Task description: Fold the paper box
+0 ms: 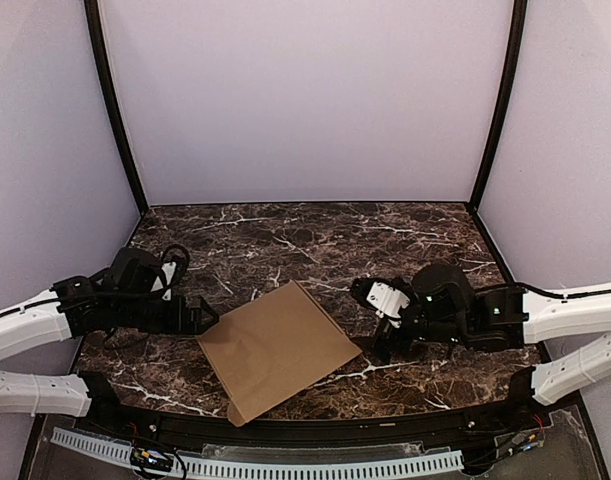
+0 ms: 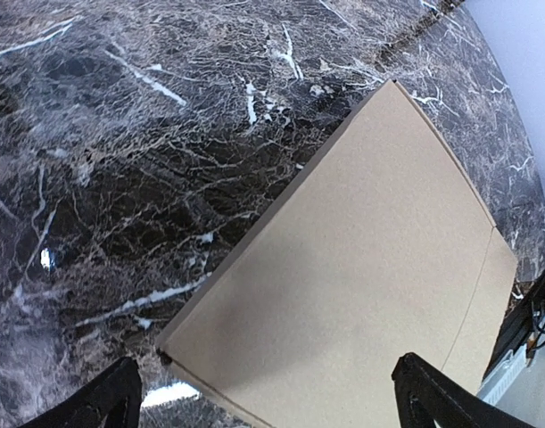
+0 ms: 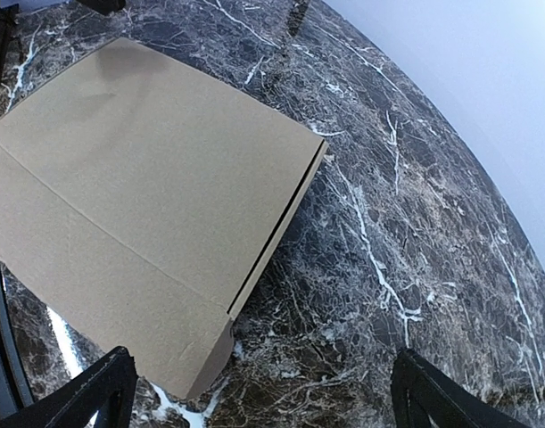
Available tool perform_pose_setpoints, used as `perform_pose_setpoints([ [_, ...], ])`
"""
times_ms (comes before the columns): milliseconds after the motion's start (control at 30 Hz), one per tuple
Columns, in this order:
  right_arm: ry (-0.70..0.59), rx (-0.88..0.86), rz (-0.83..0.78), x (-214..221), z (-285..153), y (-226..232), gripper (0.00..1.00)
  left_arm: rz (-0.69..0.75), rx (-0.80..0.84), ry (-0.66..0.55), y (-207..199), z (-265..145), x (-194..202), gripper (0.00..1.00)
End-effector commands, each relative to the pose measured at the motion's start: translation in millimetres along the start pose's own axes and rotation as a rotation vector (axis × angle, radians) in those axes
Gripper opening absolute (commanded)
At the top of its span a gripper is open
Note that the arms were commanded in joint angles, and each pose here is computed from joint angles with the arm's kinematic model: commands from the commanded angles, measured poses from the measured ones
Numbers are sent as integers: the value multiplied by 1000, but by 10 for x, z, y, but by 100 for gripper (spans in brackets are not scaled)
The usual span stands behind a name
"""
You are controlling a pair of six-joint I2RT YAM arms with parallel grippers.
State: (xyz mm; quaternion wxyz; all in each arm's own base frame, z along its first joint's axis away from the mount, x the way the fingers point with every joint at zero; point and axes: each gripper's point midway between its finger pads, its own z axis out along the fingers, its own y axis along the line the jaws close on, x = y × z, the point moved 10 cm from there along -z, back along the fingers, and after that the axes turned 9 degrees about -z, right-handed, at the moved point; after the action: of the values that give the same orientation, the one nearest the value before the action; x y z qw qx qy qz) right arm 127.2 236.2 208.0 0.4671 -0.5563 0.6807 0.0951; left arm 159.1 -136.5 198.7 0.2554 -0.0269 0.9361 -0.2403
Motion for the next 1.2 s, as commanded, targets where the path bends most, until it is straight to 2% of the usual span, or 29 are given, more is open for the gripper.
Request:
perform_pose_setpoints([
  [0,14,-3,-78,-76,68,-61,99,-188,-14,5,179,-240,176,99],
  [67,25,-11,-85,-67,102,-55,99,-256,3,-4,220,-293,226,99],
  [267,62,-21,-63,27,231,-21,98,-408,51,68,308,-207,403,99],
  [567,87,-24,-17,164,250,31,99,-484,86,153,301,88,482,99],
  [633,90,-18,-12,188,236,33,99,-474,88,172,273,148,470,95],
  [833,76,0,-1,212,175,23,99,-435,60,223,225,279,443,77],
  [967,67,11,8,210,141,10,99,-438,58,235,229,316,456,58],
  [1167,57,12,9,214,115,8,99,-439,53,232,243,326,464,36],
])
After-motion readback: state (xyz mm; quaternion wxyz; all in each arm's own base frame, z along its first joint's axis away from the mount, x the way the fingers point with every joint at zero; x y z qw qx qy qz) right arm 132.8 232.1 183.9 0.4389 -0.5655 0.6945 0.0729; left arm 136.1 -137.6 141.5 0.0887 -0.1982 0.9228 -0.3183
